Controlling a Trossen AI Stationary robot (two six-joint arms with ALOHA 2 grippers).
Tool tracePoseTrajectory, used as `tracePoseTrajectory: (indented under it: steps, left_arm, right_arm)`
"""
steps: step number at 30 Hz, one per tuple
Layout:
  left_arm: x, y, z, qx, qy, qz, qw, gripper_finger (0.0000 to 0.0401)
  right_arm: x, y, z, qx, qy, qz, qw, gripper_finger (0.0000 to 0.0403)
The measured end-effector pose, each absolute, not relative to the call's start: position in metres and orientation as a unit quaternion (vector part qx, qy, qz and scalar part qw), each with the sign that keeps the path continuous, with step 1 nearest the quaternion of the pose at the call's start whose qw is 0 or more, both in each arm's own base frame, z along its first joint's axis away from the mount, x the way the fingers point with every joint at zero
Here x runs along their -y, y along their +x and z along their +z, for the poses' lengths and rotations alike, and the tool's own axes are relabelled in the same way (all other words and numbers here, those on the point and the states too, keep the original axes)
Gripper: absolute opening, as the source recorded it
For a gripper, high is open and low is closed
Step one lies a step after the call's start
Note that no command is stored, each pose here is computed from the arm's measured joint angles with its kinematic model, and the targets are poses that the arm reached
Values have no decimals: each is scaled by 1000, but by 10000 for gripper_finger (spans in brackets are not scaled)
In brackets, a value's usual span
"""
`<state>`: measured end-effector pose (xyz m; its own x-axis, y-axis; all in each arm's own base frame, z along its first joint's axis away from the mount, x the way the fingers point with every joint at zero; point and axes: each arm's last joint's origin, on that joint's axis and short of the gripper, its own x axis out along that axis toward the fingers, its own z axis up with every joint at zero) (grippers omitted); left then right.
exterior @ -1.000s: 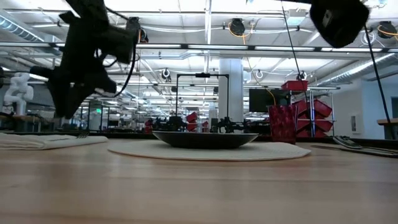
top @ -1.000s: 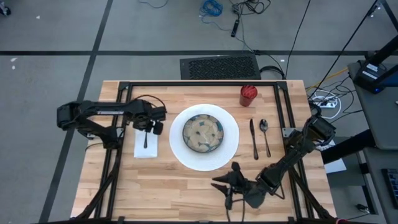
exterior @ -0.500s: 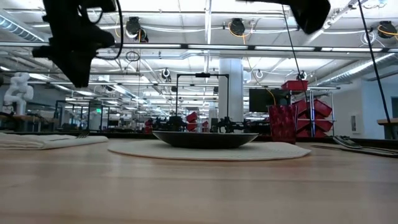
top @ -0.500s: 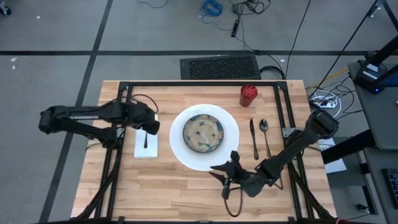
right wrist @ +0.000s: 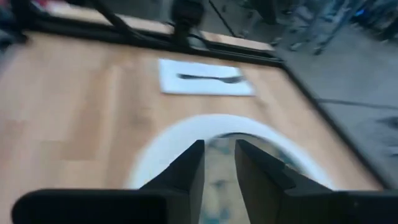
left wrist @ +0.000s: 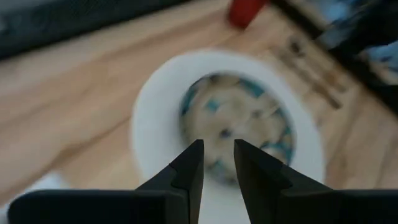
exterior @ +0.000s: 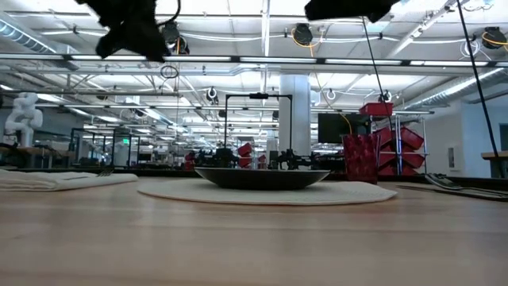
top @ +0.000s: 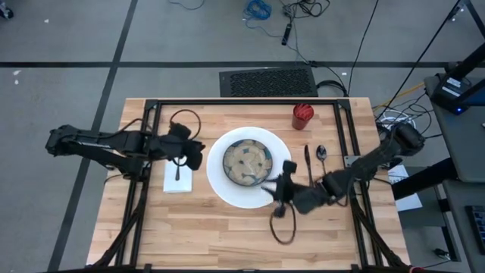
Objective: Set table place
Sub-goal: Adjust the red glass
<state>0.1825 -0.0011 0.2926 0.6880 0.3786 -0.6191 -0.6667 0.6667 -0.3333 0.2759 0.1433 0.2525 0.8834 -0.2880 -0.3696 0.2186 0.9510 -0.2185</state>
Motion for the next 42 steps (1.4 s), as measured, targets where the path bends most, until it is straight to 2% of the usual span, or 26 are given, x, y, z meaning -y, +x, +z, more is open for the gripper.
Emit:
tracePoseTrajectory:
  steps: [5, 11, 17, 20, 22, 27, 36, 42]
  left_arm:
    - [1, 194, 307, -204, -209, 252, 923, 75]
    - [-1, 195, 311, -180, -180, 267, 929, 75]
    - [-2, 195, 311, -181, -176, 275, 928, 75]
    - [-2, 195, 311, -179, -175, 280, 927, 75]
    - [-5, 195, 312, -173, -172, 285, 927, 75]
    - [-13, 196, 314, -169, -138, 295, 930, 75]
    - [-26, 198, 321, -135, -134, 311, 931, 75]
    - [-27, 199, 323, -125, -138, 305, 934, 75]
  right_arm:
    - [-102, 282, 265, -224, -154, -170, 947, 59]
    - [-43, 269, 272, -247, -164, -155, 942, 36]
    - [22, 224, 262, -266, -125, -284, 913, 20]
    - [48, 209, 263, -277, -69, -373, 883, 11]
    - [65, 202, 264, -299, -26, -397, 867, 4]
    - [99, 205, 263, -350, 11, -369, 861, 1]
    - [138, 238, 238, -488, -124, -286, 815, 0]
    - [161, 254, 217, -542, -160, -232, 791, 0]
